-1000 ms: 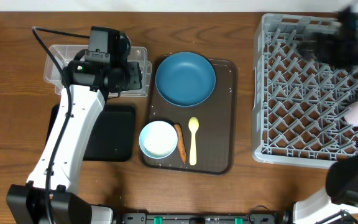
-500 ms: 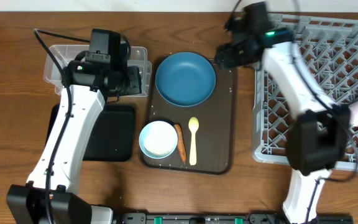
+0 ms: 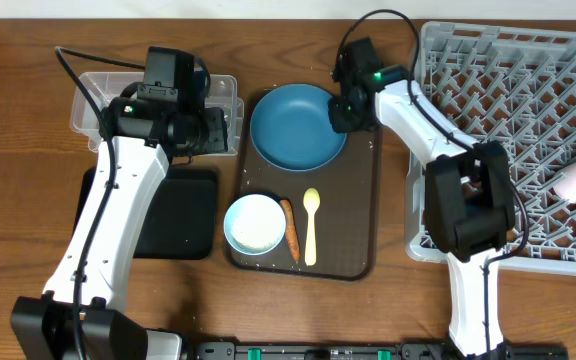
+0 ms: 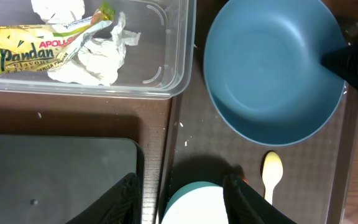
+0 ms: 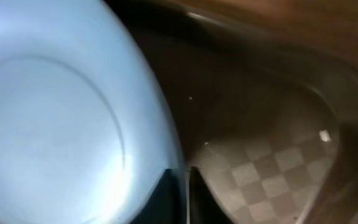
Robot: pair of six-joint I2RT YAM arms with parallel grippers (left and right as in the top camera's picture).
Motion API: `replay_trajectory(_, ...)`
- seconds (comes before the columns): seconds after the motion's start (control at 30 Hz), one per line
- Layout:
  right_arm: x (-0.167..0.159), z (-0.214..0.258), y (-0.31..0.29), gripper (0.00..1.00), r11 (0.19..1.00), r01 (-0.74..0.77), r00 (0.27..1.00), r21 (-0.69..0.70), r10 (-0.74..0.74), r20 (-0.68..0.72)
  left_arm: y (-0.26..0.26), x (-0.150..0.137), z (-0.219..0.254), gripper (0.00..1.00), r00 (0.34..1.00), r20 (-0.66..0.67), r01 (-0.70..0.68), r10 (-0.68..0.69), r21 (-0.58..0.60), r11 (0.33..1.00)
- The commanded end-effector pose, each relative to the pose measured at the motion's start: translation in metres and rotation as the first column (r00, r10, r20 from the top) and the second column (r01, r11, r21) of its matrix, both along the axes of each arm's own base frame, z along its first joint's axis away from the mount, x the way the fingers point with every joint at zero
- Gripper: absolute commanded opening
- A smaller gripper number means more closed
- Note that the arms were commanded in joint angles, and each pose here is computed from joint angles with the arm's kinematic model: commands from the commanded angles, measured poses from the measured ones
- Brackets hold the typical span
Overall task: Sort waste into correct bins and load items into the dishwasher rack
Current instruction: 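Reach the right gripper to the blue plate rim and grasp, then lift the blue plate and carry it into the dish rack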
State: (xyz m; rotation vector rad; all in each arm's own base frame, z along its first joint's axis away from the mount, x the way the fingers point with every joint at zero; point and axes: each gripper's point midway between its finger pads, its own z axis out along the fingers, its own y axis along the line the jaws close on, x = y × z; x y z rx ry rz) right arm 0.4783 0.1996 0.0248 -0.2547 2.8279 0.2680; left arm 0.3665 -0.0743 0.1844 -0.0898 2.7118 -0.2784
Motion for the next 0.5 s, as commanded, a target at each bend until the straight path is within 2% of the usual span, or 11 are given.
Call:
replay_trajectory(0.0, 0.001, -0.008, -0.008, 0.01, 0.999, 0.028, 1.0, -0.026, -0.028, -0.011, 0.004, -0.002, -0.006, 0.46, 1.0, -0.014, 0.004, -0.003, 0.02, 1.0)
replay_trajectory(0.13, 0.016, 0.02, -0.024, 0.01, 0.998, 0.059, 0.997, -0.017, -0.058, 0.042, 0.004, -0.002, -0.006, 0.46, 1.0, -0.014, 0.004, -0.003, 0.019, 1.0)
replay_trajectory(0.3, 0.043, 0.104, -0.062, 0.01, 0.998, 0.06, 0.976, -0.012, -0.056, 0.211, 0.004, -0.002, -0.006, 0.46, 1.0, -0.013, 0.004, -0.003, 0.02, 1.0)
replay_trajectory(0.37, 0.05, 0.148, -0.088, 0.01, 0.996, 0.073, 0.95, -0.054, -0.053, 0.309, 0.004, -0.002, -0.006, 0.46, 1.0, -0.014, 0.004, -0.003, 0.02, 1.0)
replay_trajectory(0.47, 0.054, 0.202, -0.146, 0.01, 0.961, 0.206, 0.89, -0.182, -0.107, 0.444, 0.004, -0.002, -0.006, 0.46, 1.0, -0.014, 0.004, -0.003, 0.02, 1.0)
